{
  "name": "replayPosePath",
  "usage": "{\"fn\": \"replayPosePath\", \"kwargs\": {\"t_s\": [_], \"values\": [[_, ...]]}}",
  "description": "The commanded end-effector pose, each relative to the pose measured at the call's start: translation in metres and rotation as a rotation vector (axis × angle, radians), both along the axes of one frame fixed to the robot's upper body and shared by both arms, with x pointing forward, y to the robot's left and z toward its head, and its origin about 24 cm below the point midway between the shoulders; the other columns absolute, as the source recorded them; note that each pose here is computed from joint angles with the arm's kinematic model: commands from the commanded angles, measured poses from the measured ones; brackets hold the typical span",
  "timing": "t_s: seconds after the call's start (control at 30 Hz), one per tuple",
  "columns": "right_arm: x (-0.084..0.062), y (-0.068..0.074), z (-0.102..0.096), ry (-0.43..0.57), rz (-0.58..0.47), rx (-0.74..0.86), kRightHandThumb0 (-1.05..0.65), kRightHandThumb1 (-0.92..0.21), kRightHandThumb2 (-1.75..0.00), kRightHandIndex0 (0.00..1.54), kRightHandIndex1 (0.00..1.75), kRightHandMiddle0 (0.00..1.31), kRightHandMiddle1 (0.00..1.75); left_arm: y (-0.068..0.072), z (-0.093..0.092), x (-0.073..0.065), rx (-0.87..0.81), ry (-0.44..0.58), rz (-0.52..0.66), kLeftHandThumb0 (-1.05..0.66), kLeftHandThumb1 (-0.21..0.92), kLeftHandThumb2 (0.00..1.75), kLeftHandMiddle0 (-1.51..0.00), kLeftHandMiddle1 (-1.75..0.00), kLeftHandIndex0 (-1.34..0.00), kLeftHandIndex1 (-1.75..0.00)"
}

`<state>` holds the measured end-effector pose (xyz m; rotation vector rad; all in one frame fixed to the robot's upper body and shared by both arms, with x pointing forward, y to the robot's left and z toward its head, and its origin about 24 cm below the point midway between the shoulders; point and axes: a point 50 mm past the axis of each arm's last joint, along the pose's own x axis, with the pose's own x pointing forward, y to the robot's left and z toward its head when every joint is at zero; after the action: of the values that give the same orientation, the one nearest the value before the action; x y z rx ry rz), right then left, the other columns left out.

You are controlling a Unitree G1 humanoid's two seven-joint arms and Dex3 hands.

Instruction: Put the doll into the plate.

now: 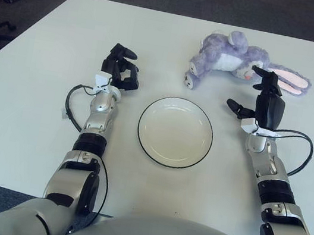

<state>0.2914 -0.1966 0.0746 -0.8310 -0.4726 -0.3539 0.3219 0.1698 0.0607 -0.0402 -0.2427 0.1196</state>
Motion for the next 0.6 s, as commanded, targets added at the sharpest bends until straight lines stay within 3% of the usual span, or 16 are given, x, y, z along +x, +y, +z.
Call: {"fn": "replayPosePath", "kwargs": {"t_s": [0.0,0.27,0.43,0.57], "values": [[-0.002,-0.005,0.006,0.002,-0.011,-0.033,-0.38,0.01,-1.24,0.0,0.79,0.0,0.79,0.001,-0.025,-0.012,0.004,0.084,-0.004,-0.01,0.28,1.37,-0.53,-1.75,-0.51,-1.75],[-0.003,-0.001,0.032,-0.072,0.033,-0.052,-0.31,0.05,-1.27,0.0,0.91,0.0,0.73,0.001,-0.025,-0.012,0.02,0.067,0.006,-0.01,0.28,1.37,-0.53,-1.75,-0.52,-1.75],[-0.004,-0.002,0.042,-0.122,0.05,-0.095,-0.33,0.07,-1.28,0.0,1.14,0.0,0.75,0.001,-0.026,-0.012,0.025,0.061,0.003,-0.01,0.27,1.38,-0.53,-1.75,-0.52,-1.75],[-0.004,-0.004,0.049,-0.158,0.042,-0.126,-0.34,0.07,-1.28,0.0,1.14,0.0,0.69,0.001,-0.027,-0.012,0.029,0.059,0.006,-0.01,0.27,1.39,-0.54,-1.75,-0.52,-1.75]]}}
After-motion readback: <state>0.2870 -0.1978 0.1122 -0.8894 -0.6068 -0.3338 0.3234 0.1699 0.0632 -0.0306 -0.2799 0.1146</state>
